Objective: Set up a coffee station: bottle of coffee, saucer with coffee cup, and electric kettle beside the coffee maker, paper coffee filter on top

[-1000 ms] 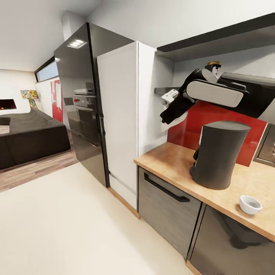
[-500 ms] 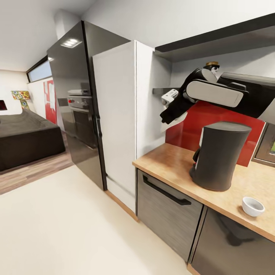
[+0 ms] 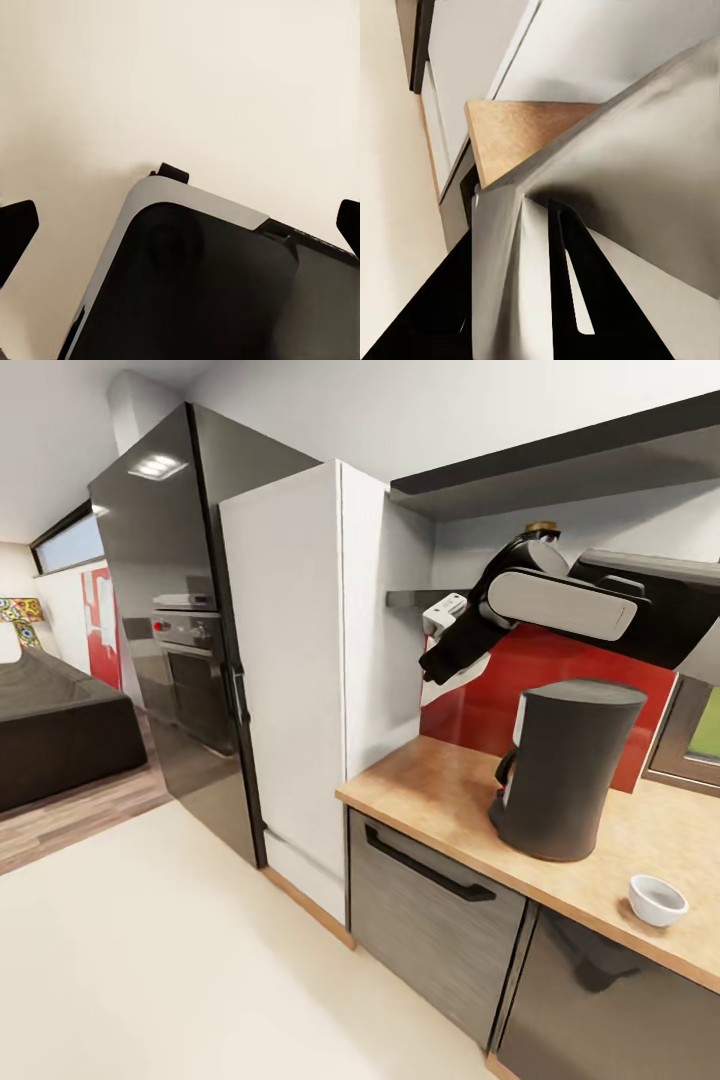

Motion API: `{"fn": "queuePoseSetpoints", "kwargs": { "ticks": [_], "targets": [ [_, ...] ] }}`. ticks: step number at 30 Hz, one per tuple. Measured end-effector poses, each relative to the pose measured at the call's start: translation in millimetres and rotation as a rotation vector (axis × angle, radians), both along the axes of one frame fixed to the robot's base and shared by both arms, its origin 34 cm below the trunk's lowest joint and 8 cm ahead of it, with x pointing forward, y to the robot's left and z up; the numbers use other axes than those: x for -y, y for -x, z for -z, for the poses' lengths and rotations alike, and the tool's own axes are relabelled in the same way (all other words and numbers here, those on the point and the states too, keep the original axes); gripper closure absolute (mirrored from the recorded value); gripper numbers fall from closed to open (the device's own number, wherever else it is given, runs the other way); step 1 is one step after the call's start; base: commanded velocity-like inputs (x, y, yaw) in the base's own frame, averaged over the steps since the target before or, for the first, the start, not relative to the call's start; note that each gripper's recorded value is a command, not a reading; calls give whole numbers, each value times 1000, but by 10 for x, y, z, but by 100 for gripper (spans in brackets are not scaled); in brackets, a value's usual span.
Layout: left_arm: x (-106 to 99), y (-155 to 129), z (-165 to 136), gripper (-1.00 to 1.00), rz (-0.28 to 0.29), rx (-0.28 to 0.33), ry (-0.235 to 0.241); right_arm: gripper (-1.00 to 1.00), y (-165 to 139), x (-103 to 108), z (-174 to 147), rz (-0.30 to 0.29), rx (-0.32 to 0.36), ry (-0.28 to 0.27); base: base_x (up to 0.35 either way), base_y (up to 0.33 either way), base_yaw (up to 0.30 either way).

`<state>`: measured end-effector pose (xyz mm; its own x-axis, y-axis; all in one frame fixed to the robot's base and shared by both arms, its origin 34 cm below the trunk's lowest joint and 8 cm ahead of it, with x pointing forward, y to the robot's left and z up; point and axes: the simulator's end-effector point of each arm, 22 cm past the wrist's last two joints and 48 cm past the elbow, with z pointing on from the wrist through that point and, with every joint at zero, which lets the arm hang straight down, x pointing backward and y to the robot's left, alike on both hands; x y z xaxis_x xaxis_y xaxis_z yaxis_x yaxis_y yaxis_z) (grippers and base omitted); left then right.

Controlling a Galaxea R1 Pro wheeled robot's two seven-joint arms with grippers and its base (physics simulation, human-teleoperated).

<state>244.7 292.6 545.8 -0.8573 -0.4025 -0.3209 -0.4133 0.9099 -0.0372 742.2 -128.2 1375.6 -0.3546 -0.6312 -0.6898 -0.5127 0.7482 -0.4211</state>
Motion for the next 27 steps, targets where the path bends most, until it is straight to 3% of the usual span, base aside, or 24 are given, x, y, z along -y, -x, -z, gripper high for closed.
{"fn": "queuePoseSetpoints", "kwargs": {
  "ticks": [12,15,18,19,27],
  "targets": [
    [-1,-1,1,-100,0,0,-1,100,-26,28,-18,8,4,-3,54,48,-1],
    [-1,0,2,-100,0,0,-1,100,-46,36,-110,15,15,-26,0,0,0],
    [0,2,2,-100,0,0,0,100,-149,167,-274,60,32,-66,0,0,0],
    [0,2,2,-100,0,0,0,100,-216,318,-483,104,60,-88,0,0,0],
    [0,1,2,-100,0,0,0,100,-276,519,-756,159,93,-120,0,0,0]
  ]
}}
